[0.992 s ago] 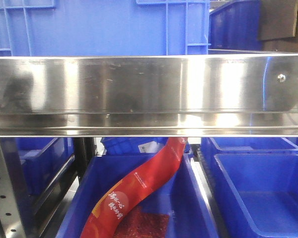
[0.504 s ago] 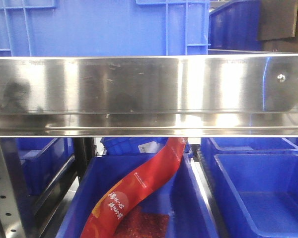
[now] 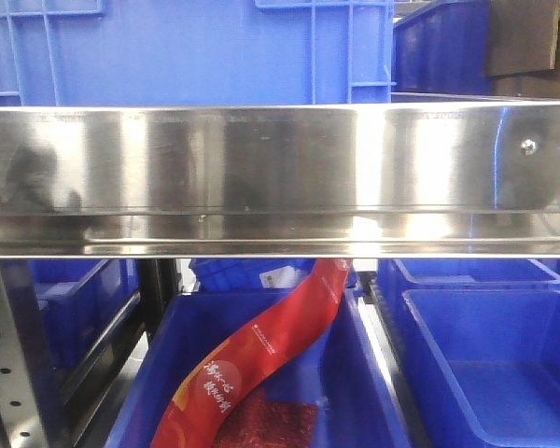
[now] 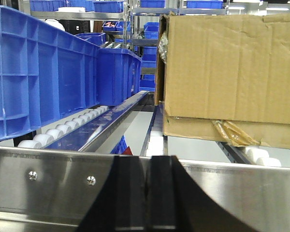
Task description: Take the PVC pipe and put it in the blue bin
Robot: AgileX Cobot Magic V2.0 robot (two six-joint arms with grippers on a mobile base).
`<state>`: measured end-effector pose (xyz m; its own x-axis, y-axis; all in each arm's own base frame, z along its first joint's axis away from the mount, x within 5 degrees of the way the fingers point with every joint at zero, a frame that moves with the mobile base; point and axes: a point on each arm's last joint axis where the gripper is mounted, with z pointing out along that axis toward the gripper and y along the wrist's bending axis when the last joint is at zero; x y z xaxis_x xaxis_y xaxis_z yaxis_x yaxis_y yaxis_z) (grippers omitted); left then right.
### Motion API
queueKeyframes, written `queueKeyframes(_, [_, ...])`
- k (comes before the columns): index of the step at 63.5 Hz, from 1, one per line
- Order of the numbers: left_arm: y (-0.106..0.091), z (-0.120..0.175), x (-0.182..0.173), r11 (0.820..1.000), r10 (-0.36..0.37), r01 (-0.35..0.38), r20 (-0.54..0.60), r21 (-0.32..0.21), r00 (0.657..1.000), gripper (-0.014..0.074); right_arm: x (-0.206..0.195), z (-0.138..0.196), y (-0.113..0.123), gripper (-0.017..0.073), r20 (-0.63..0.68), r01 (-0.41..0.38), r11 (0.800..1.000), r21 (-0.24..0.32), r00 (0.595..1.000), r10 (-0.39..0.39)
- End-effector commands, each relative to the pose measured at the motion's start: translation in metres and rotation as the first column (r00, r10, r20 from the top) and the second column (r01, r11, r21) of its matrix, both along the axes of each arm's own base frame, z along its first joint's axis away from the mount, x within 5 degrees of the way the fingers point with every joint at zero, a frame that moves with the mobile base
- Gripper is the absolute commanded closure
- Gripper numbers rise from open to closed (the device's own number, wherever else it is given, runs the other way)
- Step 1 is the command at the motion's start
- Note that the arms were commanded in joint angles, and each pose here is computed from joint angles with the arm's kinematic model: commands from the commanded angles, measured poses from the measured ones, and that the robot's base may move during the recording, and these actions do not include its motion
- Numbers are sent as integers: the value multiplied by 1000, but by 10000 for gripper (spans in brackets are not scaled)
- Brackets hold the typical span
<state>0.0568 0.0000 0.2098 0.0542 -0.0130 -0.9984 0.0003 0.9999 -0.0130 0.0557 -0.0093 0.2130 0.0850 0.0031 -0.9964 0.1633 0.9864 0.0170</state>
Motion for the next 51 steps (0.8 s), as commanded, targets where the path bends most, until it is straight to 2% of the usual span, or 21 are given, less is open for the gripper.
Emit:
queueKeyframes(1, [0, 3, -1, 1000, 1, -1, 27, -12, 1000, 704, -1, 2, 0, 727, 18, 4, 1000, -8, 1000, -4])
queueKeyframes(51, [0, 3, -1, 1000, 1, -1, 27, -12, 1000, 704, -1, 2, 0, 727, 18, 4, 1000, -8, 1000, -4])
